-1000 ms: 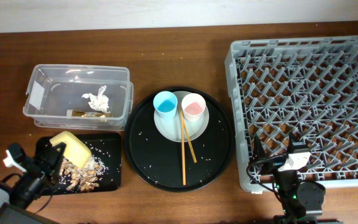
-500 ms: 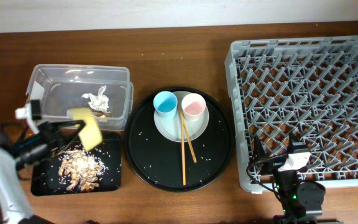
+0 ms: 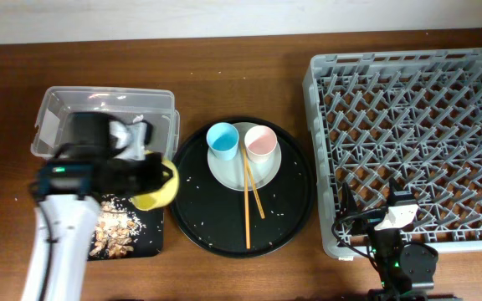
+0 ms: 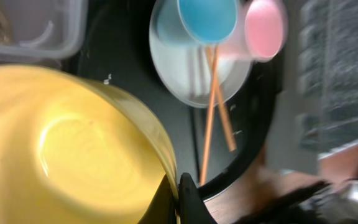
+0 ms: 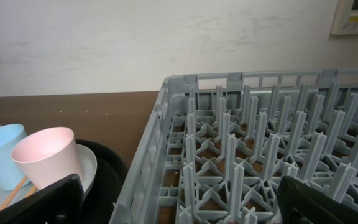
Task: Sort waste into correct bins and load items into the dishwasher rack
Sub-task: 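Carry the empty yellow bowl back and set it on the round tray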
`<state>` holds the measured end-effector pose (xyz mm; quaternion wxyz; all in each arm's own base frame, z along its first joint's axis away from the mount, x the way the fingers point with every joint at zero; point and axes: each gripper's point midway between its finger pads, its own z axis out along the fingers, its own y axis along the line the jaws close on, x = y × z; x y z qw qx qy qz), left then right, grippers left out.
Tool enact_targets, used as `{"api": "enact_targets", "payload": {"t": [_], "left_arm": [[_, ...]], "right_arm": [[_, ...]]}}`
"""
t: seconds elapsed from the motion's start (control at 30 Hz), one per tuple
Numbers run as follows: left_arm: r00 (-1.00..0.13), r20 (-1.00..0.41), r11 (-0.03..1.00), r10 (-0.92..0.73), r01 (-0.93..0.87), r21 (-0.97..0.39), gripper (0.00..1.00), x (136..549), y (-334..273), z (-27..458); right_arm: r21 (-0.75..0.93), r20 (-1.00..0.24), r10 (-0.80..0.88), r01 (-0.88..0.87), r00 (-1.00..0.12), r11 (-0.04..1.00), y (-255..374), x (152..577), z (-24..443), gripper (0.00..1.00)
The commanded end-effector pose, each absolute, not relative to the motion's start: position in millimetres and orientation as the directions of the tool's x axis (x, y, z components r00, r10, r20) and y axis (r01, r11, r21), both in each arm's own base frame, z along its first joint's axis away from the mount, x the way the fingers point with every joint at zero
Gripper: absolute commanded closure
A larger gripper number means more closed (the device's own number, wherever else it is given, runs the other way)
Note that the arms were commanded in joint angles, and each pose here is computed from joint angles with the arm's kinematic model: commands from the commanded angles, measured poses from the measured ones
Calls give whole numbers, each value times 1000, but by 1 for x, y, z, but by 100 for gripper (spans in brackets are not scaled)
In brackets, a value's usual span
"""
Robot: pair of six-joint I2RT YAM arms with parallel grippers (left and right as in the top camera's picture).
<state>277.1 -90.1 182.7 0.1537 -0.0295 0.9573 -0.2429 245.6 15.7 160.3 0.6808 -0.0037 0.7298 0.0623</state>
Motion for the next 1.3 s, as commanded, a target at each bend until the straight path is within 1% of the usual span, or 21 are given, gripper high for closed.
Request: {"api": "enact_targets", "payload": {"t": [0.0,0.07,0.17,0.3,0.5,0.57,0.67,0.7,0.73,0.77,0.83,0.93,1.0,1.07,1.13,1.2,1.27], "left_arm": [[-941,-319,967,-110,-28,-252,100,276,-100,174],[-942,-330,978,-56,14,-208,100,273,-116,169],[-949,-316,981,0,61,-182,100,266,-141,161],[-970,-234,982,66,104,-155,100,255,-169,134],[-981,-119,982,151,163,-95,99,242,-188,95],[-985,-95,984,147,155,-85,91,240,-190,88],[-985,-91,985,145,153,-83,82,242,-191,83],[-985,-94,985,145,153,-85,76,244,-192,82],[-985,-97,985,144,153,-86,72,244,-193,82],[-985,-97,985,144,153,-86,70,244,-193,82],[-984,-100,984,145,153,-87,69,245,-193,83],[-978,-163,987,131,145,-74,70,262,-194,96],[-962,-254,990,105,124,-61,69,287,-194,119],[-939,-335,995,71,90,-42,66,310,-188,140],[-912,-409,998,30,47,-34,65,332,-180,156],[-888,-460,999,-11,8,-41,64,350,-172,161],[-881,-471,998,-49,-28,-52,63,362,-162,160]], "right_arm": [[90,-993,83,-95,-80,991,17,245,157,2],[90,-993,83,-95,-80,991,17,245,157,2],[90,-993,83,-95,-80,991,17,245,157,2],[90,-993,83,-95,-80,991,17,245,157,2],[90,-993,83,-95,-80,991,17,245,157,2],[90,-993,83,-95,-80,991,17,245,157,2],[90,-993,83,-95,-80,991,17,245,157,2],[90,-993,83,-95,-80,991,17,245,157,2],[90,-993,83,-95,-80,991,17,245,157,2],[90,-993,83,-95,-80,991,17,245,157,2],[90,-993,83,-95,-80,991,17,245,157,2],[90,-993,83,-95,-80,991,17,245,157,1],[90,-993,83,-95,-80,991,17,245,157,2],[90,-993,83,-95,-80,991,17,245,157,1],[90,-993,83,-95,-80,991,17,245,157,2],[90,-993,83,-95,-80,991,17,245,157,2],[90,-993,83,-95,-80,991,17,245,157,1]]}}
